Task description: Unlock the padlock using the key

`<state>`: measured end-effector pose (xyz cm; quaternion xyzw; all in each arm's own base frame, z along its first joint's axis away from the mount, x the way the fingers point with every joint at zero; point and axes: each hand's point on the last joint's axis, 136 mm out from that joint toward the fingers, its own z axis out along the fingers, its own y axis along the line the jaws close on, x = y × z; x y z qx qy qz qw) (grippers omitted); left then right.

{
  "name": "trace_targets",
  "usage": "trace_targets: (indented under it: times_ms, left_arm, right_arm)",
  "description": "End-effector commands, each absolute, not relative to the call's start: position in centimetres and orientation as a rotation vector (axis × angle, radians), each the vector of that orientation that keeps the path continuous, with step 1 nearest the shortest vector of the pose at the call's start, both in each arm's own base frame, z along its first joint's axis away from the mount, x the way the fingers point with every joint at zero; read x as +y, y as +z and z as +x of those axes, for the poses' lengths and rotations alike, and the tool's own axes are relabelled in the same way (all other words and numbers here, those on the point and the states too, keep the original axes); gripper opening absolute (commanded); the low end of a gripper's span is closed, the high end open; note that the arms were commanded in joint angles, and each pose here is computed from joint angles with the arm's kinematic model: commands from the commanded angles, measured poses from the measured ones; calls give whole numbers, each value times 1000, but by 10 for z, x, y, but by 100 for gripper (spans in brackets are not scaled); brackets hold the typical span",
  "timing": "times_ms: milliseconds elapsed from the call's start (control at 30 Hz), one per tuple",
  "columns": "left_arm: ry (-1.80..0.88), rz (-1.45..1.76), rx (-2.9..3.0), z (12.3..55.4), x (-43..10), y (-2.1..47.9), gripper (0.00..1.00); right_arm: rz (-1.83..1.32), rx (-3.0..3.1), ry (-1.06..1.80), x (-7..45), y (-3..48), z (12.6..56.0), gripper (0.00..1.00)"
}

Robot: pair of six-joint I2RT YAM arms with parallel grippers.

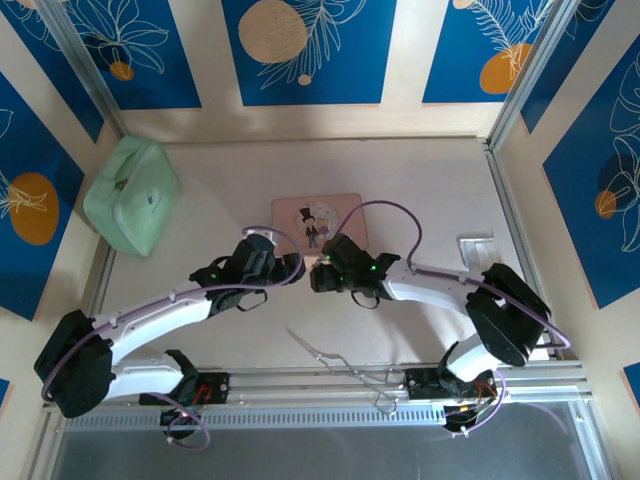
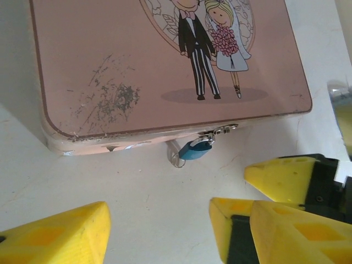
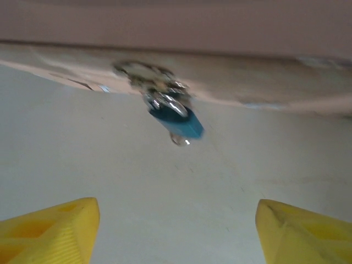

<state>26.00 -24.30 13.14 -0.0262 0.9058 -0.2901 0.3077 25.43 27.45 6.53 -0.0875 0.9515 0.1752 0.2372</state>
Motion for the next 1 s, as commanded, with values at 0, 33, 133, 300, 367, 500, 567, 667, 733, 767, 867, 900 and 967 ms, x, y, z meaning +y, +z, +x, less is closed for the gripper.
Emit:
trace_targets:
  times_ms: [0, 33, 133, 300, 367, 500, 567, 667, 733, 767, 867, 900, 967]
  left_arm:
    - [-819, -98, 2376, 267, -247, 134, 66]
    - [-818, -100, 2375, 268, -247, 134, 66]
    - [-816, -105, 2368, 270, -247, 135, 64]
    - [-799, -107, 2372, 273, -244, 133, 62]
    - [-799, -110, 2371, 273, -243, 132, 61]
    - [-827, -70, 2369, 273, -249, 132, 57]
    - [-828, -59, 2375, 273, -251, 131, 55]
    - [-825, -51, 2380, 274, -252, 130, 54]
    - [-822, -44, 2382, 274, -252, 130, 53]
    - [-820, -40, 2383, 274, -252, 129, 54]
    - [-810, -31, 2386, 275, -252, 128, 53]
    - [-811, -29, 2384, 275, -252, 128, 53]
    - [-807, -31, 2388, 274, -251, 127, 53]
  right_arm:
    - [-316, 2540, 617, 298, 75, 271, 71]
    - [-318, 2537, 625, 298, 73, 274, 71]
    - [-329, 2529, 600, 295, 68, 281, 71]
    - [-340, 2529, 626, 294, 60, 284, 70]
    - [-346, 2532, 619, 294, 56, 284, 70]
    - [-350, 2536, 614, 296, 52, 286, 67]
    - [-354, 2537, 611, 297, 49, 286, 67]
    - [-347, 2536, 602, 297, 47, 288, 66]
    - [-345, 2540, 599, 297, 46, 289, 64]
    - [-347, 2541, 595, 297, 45, 289, 63]
    - [-344, 2543, 592, 298, 43, 290, 61]
    - [-347, 2543, 593, 298, 42, 290, 60]
    - [-349, 2540, 596, 299, 42, 291, 58]
